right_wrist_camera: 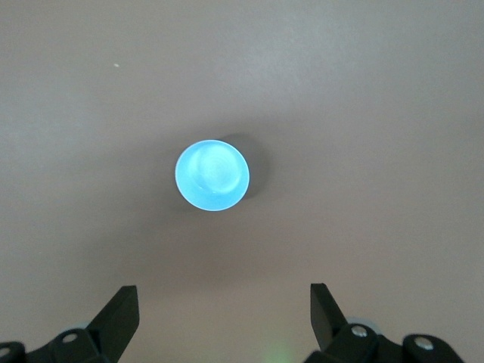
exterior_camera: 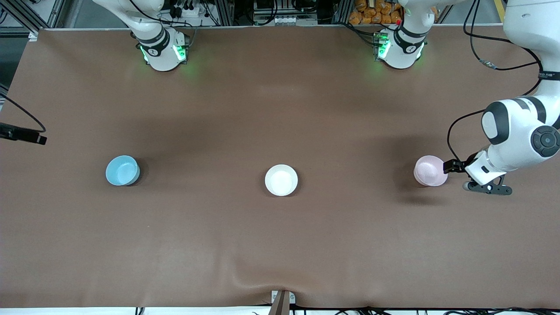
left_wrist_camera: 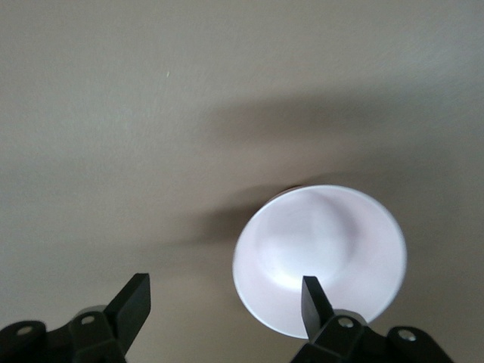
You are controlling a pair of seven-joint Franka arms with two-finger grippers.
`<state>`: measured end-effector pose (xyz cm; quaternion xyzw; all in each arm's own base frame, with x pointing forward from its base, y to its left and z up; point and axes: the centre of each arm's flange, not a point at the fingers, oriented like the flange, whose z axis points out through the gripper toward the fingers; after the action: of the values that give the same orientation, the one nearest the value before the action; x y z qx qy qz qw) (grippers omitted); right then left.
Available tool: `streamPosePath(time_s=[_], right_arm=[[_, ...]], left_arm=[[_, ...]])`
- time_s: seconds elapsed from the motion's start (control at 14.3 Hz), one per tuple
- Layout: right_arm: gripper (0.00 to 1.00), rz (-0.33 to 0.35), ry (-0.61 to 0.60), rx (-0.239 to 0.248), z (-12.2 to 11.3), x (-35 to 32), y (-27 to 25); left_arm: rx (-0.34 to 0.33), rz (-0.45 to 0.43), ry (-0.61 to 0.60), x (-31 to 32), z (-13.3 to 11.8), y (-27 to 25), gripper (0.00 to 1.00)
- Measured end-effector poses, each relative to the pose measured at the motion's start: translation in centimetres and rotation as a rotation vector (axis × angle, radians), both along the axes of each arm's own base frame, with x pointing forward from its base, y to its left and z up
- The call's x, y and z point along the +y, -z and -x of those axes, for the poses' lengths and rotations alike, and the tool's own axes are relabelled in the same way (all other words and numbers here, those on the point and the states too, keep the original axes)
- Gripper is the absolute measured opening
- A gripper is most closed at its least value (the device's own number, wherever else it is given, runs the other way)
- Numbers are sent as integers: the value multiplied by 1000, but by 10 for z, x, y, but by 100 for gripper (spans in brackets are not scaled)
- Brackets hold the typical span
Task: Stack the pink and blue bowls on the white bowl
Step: 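Move the left gripper over the pink bowl and lower it, then grasp the pink bowl with the left gripper while the right gripper reaches the blue bowl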
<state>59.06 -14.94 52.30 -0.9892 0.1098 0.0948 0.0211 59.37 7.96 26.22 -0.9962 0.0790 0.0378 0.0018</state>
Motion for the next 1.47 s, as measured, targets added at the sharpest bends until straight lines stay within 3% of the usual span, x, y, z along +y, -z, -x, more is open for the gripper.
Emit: streamPosePath(time_s=[0.14,0.35,0.56,0.63,0.84,0.98,1.19,1.47], right_arm=[[100,0,-1,10,-12,-2,24],[100,2,-32,-2,-29,14,48],[100,-4,-59,32,-40,32,75],[100,-2,-58,29,-43,31,82],[100,10,-35,-9,-51,10,101],[100,4,-39,2,-52,-12,126],[100,13,-44,-29,-53,-31,167],[100,28,-63,-81,-42,-28,218]], left_arm=[[10,3,5,3,2,10,77],[18,11,8,-2,2,22,74],[32,20,1,-3,4,35,66],[34,21,0,-3,4,38,59],[33,21,2,-4,5,45,55],[38,22,6,-4,7,51,38],[35,28,-1,-5,6,52,4],[17,86,-38,-16,-2,36,3]])
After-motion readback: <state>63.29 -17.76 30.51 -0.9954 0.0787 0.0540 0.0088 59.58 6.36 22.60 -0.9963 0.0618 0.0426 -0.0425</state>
